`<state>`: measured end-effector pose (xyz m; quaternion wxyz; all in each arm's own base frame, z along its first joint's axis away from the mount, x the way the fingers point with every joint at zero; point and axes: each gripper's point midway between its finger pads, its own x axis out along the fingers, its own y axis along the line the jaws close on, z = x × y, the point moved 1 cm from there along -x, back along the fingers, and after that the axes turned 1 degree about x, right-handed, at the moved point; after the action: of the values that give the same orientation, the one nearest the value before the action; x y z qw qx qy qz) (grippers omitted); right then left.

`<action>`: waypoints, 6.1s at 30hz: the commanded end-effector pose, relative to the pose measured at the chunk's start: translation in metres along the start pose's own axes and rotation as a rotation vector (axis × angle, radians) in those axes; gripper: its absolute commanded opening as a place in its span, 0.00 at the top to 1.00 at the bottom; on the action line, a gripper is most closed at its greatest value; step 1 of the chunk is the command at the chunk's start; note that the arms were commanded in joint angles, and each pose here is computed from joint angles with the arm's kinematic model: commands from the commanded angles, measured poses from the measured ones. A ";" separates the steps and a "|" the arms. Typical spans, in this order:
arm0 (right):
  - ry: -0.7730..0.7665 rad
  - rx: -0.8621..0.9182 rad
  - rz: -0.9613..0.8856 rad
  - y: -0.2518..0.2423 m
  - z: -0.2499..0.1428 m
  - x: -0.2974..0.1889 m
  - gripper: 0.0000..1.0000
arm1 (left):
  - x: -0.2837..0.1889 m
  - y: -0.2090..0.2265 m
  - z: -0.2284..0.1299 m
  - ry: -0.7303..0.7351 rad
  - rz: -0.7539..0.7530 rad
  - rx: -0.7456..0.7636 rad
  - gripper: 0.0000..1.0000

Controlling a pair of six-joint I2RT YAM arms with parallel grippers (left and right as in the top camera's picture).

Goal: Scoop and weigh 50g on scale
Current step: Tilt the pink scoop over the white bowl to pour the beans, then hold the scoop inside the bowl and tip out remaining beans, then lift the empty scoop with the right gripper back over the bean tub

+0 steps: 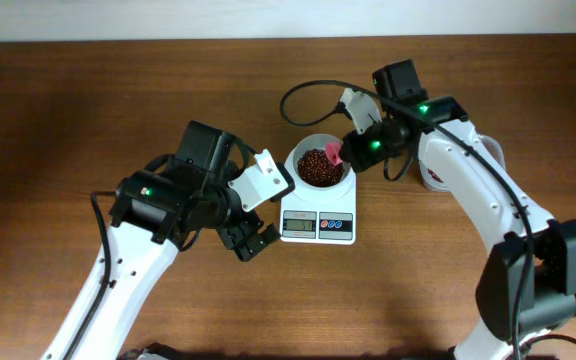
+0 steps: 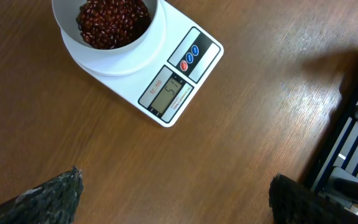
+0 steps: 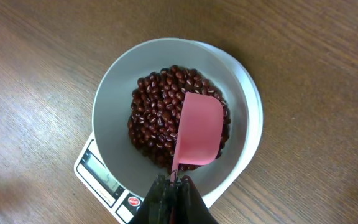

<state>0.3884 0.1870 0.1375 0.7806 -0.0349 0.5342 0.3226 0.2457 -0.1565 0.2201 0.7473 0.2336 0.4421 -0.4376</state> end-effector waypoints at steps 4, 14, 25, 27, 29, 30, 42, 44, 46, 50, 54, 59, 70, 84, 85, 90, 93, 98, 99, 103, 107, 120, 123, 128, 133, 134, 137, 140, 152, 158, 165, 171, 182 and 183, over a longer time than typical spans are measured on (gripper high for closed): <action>0.026 -0.050 -0.018 0.005 0.001 0.015 0.96 | 0.002 -0.001 0.000 -0.004 -0.013 0.007 0.01; 0.059 -0.048 0.063 0.019 -0.004 0.031 0.96 | 0.002 -0.001 0.000 -0.004 -0.013 0.007 0.01; 0.062 -0.032 0.243 0.054 -0.005 0.027 0.96 | 0.002 -0.001 0.000 -0.004 -0.013 0.007 0.01; 0.046 -0.030 0.238 0.051 0.001 0.022 0.96 | 0.002 -0.001 0.000 -0.004 -0.013 0.007 0.01; 0.028 -0.021 0.230 0.045 0.009 0.013 0.96 | 0.002 -0.001 0.000 -0.004 -0.013 0.007 0.01; 0.021 -0.014 0.226 0.042 0.011 0.010 0.96 | 0.002 -0.001 0.000 -0.004 -0.013 0.007 0.01; -0.033 -0.026 0.190 0.033 0.022 -0.031 0.96 | 0.002 -0.001 0.000 -0.004 -0.013 0.007 0.01; -0.041 -0.033 0.155 0.029 0.023 -0.035 0.96 | 0.002 -0.001 0.000 -0.004 -0.013 0.007 0.01; 0.030 -0.035 -0.004 0.007 0.010 -0.021 0.96 | 0.002 -0.001 0.000 -0.004 -0.013 0.007 0.01; 0.013 -0.050 0.036 0.018 0.015 -0.022 0.96 | 0.002 -0.001 0.000 -0.004 -0.013 0.007 0.01; 0.005 -0.043 0.087 0.026 0.016 -0.023 0.96 | 0.002 -0.001 0.000 -0.004 -0.013 0.007 0.01; -0.017 -0.028 0.181 0.036 0.018 -0.027 0.96 | 0.002 -0.001 0.000 -0.004 -0.013 0.007 0.01; -0.047 -0.024 0.201 0.021 0.020 -0.036 0.96 | 0.002 -0.001 0.000 -0.004 -0.013 0.007 0.01; -0.031 0.012 0.217 0.027 0.018 -0.034 0.96 | 0.002 -0.001 0.000 -0.004 -0.013 0.007 0.01; -0.035 0.012 0.235 0.030 0.018 -0.035 0.96 | 0.002 -0.001 0.000 -0.004 -0.013 0.007 0.01; -0.037 0.012 0.245 0.031 0.019 -0.035 0.96 | 0.002 -0.001 0.000 -0.004 -0.013 0.007 0.01; -0.037 0.012 0.245 0.031 0.019 -0.035 0.96 | 0.002 -0.001 0.000 -0.004 -0.013 0.007 0.01; -0.037 0.012 0.245 0.031 0.019 -0.035 0.96 | 0.002 -0.001 0.000 -0.004 -0.013 0.007 0.01; -0.037 0.012 0.245 0.031 0.019 -0.035 0.96 | 0.002 -0.001 0.000 -0.004 -0.013 0.007 0.01; -0.037 0.012 0.245 0.031 0.019 -0.035 0.96 | 0.002 -0.001 0.000 -0.004 -0.013 0.007 0.01; -0.037 0.012 0.245 0.031 0.019 -0.035 0.96 | 0.002 -0.001 0.000 -0.004 -0.013 0.007 0.01; -0.037 0.067 0.148 0.010 0.020 -0.036 0.96 | 0.002 -0.001 0.000 -0.004 -0.014 0.007 0.01; -0.050 0.054 0.211 0.020 0.022 -0.038 0.96 | 0.002 -0.001 0.000 -0.004 -0.013 0.007 0.01; -0.071 -0.008 0.228 0.022 0.024 -0.043 0.96 | 0.002 -0.001 0.000 -0.004 -0.013 0.007 0.01; -0.060 0.026 0.229 0.021 0.022 -0.042 0.96 | 0.002 -0.001 0.000 -0.004 -0.013 0.007 0.01; -0.062 0.021 0.225 0.020 0.022 -0.042 0.96 | 0.002 -0.001 0.000 -0.004 -0.013 0.007 0.01; -0.058 0.014 0.248 0.026 0.021 -0.043 0.96 | 0.002 -0.001 0.000 -0.004 -0.013 0.007 0.01; -0.057 0.030 0.222 0.020 0.021 -0.043 0.96 | 0.002 -0.001 0.000 -0.004 -0.013 0.007 0.01; -0.050 0.010 0.180 0.013 0.020 -0.040 0.96 | 0.002 -0.001 0.000 -0.004 -0.013 0.007 0.01; -0.085 0.053 0.242 0.017 0.026 -0.046 0.96 | 0.002 -0.001 0.000 -0.004 -0.013 0.007 0.01; -0.110 0.066 0.337 0.025 0.029 -0.054 0.96 | 0.002 -0.001 0.000 -0.004 -0.013 0.007 0.01; -0.206 0.156 0.433 -0.004 0.034 -0.082 0.96 | 0.002 -0.001 0.000 -0.004 -0.013 0.007 0.01; -0.260 0.376 0.311 -0.107 -0.026 -0.139 0.96 | 0.002 -0.001 0.000 -0.004 -0.013 0.007 0.01; -0.259 0.379 0.309 -0.108 -0.030 -0.142 0.96 | 0.002 -0.001 0.000 -0.004 -0.013 0.007 0.01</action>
<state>0.3966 0.0335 0.1944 0.7551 0.2598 0.5099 0.3201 0.2460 -0.1566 0.2202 0.7476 0.2336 0.4416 -0.4376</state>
